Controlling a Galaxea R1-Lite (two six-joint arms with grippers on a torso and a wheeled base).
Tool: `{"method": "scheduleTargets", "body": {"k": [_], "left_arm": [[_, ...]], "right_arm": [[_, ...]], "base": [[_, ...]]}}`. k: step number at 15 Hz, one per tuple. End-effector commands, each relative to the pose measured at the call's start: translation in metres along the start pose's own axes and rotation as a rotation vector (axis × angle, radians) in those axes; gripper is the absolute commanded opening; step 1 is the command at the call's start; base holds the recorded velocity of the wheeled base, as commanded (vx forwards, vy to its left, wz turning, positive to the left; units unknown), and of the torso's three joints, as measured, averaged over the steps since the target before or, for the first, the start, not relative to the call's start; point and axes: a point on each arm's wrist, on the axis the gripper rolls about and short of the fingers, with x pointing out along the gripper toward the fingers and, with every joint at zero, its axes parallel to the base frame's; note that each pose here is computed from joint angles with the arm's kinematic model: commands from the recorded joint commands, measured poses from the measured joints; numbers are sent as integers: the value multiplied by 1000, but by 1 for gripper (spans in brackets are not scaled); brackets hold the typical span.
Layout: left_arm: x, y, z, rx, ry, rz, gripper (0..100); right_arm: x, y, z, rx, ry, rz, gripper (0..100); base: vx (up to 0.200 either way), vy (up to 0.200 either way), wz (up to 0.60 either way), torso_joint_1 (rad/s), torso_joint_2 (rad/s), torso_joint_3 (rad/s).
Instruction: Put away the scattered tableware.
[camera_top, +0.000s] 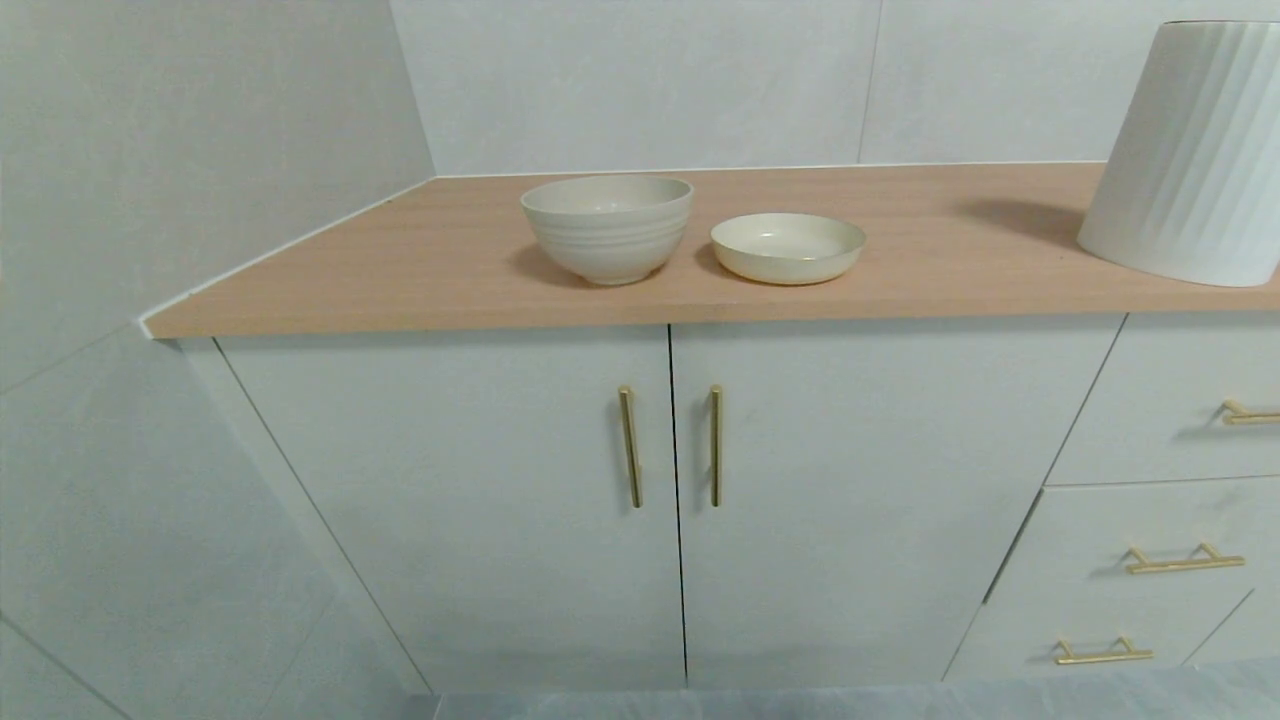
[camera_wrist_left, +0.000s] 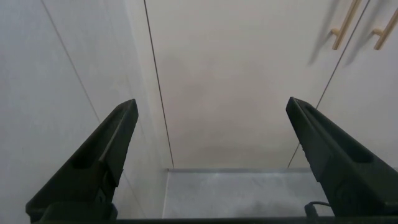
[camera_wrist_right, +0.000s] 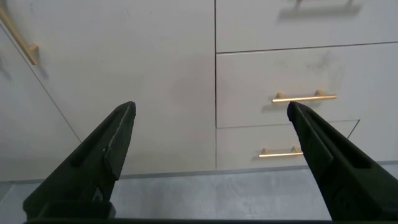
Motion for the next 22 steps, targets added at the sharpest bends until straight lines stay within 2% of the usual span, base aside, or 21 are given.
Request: {"method": "scheduleTargets", "body": {"k": [1, 5, 19, 21, 22], "left_arm": [[0, 0, 0, 0, 0, 0, 100], [0, 0, 0, 0, 0, 0, 100], [0, 0, 0, 0, 1, 0, 100], [0, 0, 0, 0, 1, 0, 100], [0, 0, 0, 0, 1, 0, 100]], "right_arm": [[0, 0, 0, 0, 0, 1, 100], [0, 0, 0, 0, 0, 1, 100], [0, 0, 1, -17, -4, 9, 100], [-5, 2, 23, -13, -127, 57, 100], [-6, 3, 29, -7, -134, 107, 100]], "base": [[0, 0, 0, 0, 0, 0], [0, 150, 0, -1, 1, 1], [0, 0, 0, 0, 0, 0], [0, 0, 0, 0, 0, 0], [0, 0, 0, 0, 0, 0]]}}
